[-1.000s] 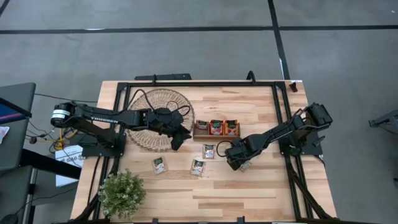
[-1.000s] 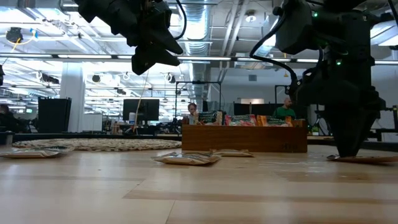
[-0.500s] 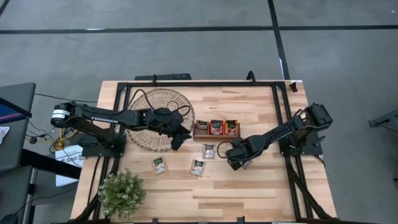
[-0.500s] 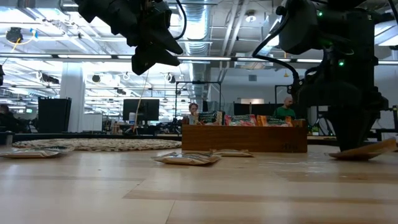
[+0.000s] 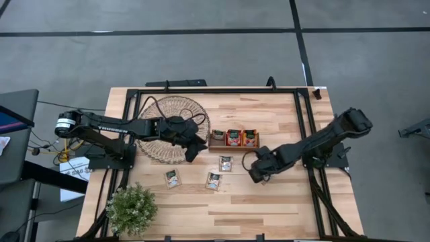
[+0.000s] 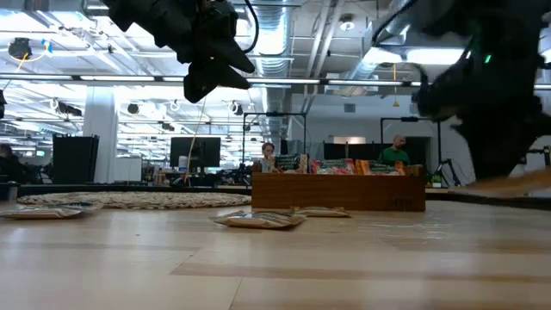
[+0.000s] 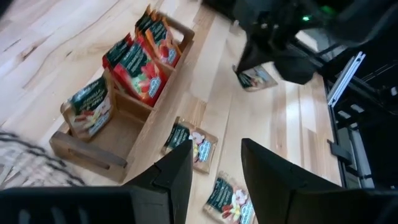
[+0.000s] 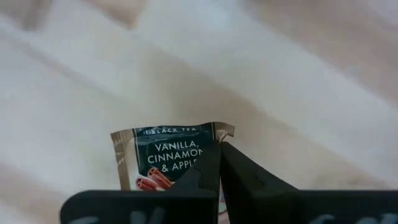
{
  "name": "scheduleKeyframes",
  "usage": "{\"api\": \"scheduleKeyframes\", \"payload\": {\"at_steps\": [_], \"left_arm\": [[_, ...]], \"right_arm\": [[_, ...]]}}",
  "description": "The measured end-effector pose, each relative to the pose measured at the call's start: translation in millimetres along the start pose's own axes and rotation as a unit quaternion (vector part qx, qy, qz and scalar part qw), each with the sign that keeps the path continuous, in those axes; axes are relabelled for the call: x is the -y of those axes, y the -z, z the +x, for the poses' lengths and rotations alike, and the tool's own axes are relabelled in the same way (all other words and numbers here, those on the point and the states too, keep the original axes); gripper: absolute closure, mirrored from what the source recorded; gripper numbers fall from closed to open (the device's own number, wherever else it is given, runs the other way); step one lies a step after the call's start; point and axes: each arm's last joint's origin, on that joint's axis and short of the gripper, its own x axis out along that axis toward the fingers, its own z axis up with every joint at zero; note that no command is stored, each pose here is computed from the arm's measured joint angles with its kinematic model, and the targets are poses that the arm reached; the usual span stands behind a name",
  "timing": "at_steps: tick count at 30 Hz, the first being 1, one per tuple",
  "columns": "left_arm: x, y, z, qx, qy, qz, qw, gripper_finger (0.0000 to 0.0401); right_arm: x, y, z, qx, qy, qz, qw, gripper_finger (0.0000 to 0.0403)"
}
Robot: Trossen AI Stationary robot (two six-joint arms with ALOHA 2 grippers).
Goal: Pick & Place Tea
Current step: Put the brown tea bag into the left section of the wooden organizer
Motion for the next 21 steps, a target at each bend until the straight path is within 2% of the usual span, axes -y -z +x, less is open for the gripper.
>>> {"api": "scheduleKeyframes", "payload": {"at_steps": [3, 6, 11, 15, 21], "left_arm": [[2, -3, 0, 0.015, 0.011, -0.002, 1.0, 0.0273], [5, -9, 0, 0.039, 0.039, -0.009, 0.998, 0.0273], [12, -19, -3, 0.086, 0.081, -0.028, 0.993, 0.0273], [15, -24, -4, 0.112, 0.101, -0.057, 0.987, 0.0273], [17, -28, -5, 0.122, 0.118, -0.107, 0.98, 0.0273]], "right_arm": [[-1, 6, -18, 0.028, -0.044, 0.019, 0.998, 0.0402], [0, 11, -35, 0.086, -0.087, 0.045, 0.991, 0.0402], [2, 8, -58, 0.229, -0.135, 0.058, 0.962, 0.0402], [-6, -8, -76, 0.335, -0.121, 0.033, 0.934, 0.0402], [-34, -42, -103, 0.456, -0.04, -0.031, 0.888, 0.0403]]}}
